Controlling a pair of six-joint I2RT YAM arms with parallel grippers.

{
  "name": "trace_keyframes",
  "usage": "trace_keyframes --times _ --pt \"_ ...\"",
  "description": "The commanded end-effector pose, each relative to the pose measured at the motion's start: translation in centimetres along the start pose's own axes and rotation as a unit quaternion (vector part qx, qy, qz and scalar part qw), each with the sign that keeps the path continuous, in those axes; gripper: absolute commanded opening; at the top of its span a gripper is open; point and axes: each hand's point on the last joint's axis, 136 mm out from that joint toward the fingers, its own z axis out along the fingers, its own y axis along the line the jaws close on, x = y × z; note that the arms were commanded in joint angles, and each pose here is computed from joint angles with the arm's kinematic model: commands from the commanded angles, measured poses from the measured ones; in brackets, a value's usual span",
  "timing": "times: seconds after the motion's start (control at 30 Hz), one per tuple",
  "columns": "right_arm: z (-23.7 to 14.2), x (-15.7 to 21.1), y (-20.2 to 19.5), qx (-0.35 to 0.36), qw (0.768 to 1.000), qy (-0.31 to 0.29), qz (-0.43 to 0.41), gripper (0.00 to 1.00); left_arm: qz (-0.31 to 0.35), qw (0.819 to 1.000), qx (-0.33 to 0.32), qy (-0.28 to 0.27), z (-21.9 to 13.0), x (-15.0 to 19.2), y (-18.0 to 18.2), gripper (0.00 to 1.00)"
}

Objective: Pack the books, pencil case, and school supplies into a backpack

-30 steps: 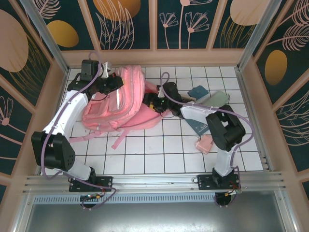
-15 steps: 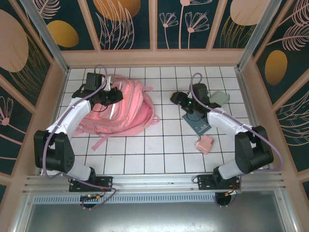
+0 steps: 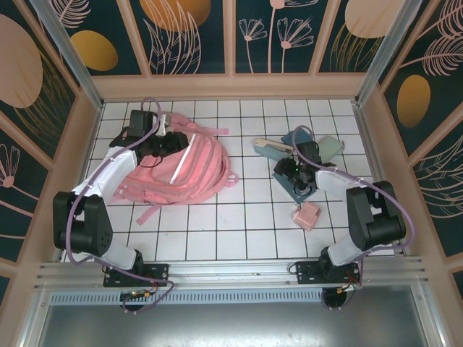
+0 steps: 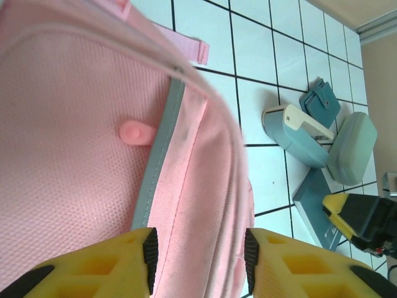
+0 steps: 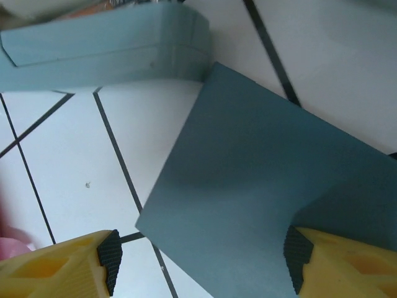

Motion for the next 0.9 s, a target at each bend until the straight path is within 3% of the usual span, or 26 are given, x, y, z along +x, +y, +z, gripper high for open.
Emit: trace_keyframes --times 0.0,0.23,0.43,0.6,0.87 --pt "1.2 1.8 1.4 -0.015 0.999 0.028 -0.025 0.73 -0.004 1.000 0.014 -0.015 -0.7 -0.4 -0.5 0.43" --pt "3.0 5.3 6.3 -0.050 0.995 0.068 -0.048 0.73 -0.015 0.999 0.042 -0.008 0.0 0.8 -2.0 0.43" --pt "1.8 4.8 10.3 -0.078 0.993 0.062 -0.068 0.73 0.001 0.998 0.061 0.034 3.5 4.2 -5.1 0.43" --pt "-0.8 3.4 8.9 -0.052 0.997 0.022 -0.060 0.73 0.024 0.994 0.084 0.063 6.7 6.2 -8.6 0.43" --pt "-3.0 4.1 2.3 -0.026 0.999 0.002 0.025 0.67 0.075 0.987 0.078 0.119 13.0 9.6 -12.2 0.42"
